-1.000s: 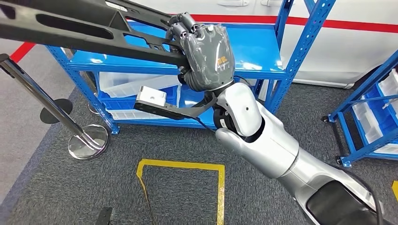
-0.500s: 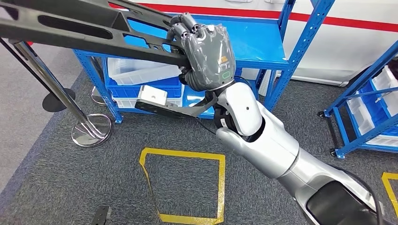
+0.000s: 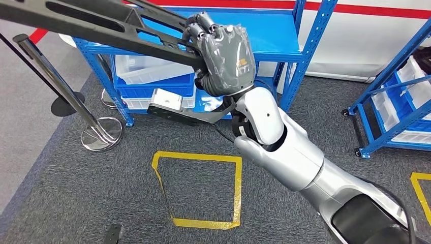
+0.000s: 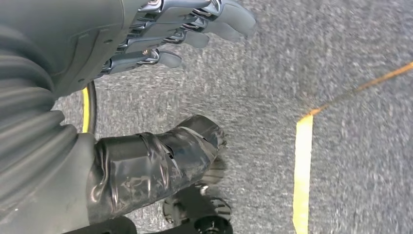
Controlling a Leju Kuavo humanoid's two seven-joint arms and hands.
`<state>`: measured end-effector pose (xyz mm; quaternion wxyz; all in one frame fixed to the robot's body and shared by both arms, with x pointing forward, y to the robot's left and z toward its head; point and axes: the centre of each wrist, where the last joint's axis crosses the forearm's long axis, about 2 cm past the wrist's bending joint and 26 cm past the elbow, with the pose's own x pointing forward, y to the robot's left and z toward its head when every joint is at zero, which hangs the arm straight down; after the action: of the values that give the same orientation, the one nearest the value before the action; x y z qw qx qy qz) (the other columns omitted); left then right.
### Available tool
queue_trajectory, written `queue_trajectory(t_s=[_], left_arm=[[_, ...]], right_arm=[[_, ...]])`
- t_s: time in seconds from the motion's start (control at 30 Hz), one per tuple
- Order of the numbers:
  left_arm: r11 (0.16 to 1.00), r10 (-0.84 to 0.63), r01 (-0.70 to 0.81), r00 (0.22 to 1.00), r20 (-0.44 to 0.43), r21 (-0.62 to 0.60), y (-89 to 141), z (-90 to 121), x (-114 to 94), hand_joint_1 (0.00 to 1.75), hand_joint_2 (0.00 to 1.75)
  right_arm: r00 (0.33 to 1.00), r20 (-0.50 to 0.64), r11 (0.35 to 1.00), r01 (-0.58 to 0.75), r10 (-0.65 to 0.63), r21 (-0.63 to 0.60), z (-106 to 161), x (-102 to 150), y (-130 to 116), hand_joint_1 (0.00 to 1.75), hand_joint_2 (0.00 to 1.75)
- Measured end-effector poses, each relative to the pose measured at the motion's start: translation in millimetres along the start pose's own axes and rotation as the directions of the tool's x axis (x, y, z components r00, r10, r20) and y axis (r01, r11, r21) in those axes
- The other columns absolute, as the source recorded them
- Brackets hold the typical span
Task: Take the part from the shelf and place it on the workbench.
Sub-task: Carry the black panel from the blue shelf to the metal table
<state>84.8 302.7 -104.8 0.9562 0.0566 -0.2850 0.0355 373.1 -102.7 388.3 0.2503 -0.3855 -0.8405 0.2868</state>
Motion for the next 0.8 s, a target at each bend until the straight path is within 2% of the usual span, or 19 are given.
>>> queue_trajectory(t_s=[0.8], left_arm=[[0.999,-0.005,0.003,0.999,0.036,0.052,5.5,-1.8,3.4,0.00,1.75]], right_arm=[[0.999,-0.025,0.999,0.025,-0.024,0.038,-4.1,-4.1,1.0,1.75,1.75]])
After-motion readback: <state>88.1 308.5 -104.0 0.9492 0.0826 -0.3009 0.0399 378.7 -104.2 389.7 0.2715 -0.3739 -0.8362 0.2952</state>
